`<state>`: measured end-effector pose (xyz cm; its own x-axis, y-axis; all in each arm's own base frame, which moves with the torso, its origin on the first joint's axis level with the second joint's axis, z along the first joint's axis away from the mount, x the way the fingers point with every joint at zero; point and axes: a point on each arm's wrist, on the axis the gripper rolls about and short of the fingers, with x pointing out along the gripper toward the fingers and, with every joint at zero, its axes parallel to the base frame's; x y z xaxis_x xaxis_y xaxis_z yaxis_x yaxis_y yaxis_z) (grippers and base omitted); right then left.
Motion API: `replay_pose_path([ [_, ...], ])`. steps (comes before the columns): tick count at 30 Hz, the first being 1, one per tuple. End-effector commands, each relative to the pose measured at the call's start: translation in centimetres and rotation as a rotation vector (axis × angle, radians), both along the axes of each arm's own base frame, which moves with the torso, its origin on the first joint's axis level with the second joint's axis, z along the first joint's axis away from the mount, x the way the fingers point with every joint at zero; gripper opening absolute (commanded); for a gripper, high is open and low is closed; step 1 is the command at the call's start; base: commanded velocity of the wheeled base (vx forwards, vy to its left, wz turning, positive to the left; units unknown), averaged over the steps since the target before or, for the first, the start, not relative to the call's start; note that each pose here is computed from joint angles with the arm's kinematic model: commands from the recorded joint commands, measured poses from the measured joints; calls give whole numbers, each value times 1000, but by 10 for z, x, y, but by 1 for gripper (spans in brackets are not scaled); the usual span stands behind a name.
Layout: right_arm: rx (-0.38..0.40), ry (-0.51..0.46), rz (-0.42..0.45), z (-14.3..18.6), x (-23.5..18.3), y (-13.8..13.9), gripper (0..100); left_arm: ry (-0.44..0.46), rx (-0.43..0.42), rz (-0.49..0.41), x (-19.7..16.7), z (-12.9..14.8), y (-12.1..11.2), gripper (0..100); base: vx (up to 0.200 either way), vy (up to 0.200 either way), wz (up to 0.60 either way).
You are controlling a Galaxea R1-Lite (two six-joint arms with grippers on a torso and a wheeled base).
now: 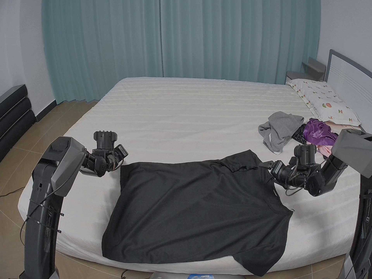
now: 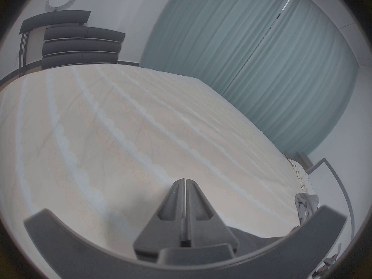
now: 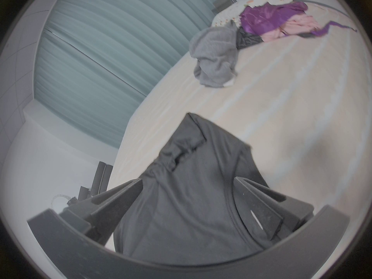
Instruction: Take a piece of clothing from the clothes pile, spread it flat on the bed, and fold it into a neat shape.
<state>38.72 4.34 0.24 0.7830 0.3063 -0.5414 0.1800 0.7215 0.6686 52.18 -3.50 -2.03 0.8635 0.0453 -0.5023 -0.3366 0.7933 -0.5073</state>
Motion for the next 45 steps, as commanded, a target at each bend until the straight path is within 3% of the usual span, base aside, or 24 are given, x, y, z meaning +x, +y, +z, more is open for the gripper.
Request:
replay_pose_path([
  [1, -73, -27, -37, -17, 68, -2, 100, -51, 2, 20, 4, 23, 6, 0, 0, 0, 0],
  [8, -151, 14, -46, -45, 106, -6, 100, -15, 3, 29, 1, 17, 10, 0, 0, 0, 0],
  [20, -171, 13, -54, -76, 140, -13, 100, 28, -26, 43, -5, 7, 7, 0, 0, 0, 0],
  [21, -171, 13, -54, -76, 140, -13, 0, 28, -26, 43, -5, 7, 7, 0, 0, 0, 0],
  [33, -115, -13, -102, -56, 143, -21, 0, 49, -50, 63, -8, -1, 11, 0, 0, 0, 0],
  [34, -108, -10, -108, -54, 143, -22, 0, 51, -59, 68, -8, -1, 11, 100, 0, 0, 0],
  [45, -103, 2, -116, -55, 141, -24, 0, 111, -91, 8, -21, -8, 5, 100, 0, 0, 0],
])
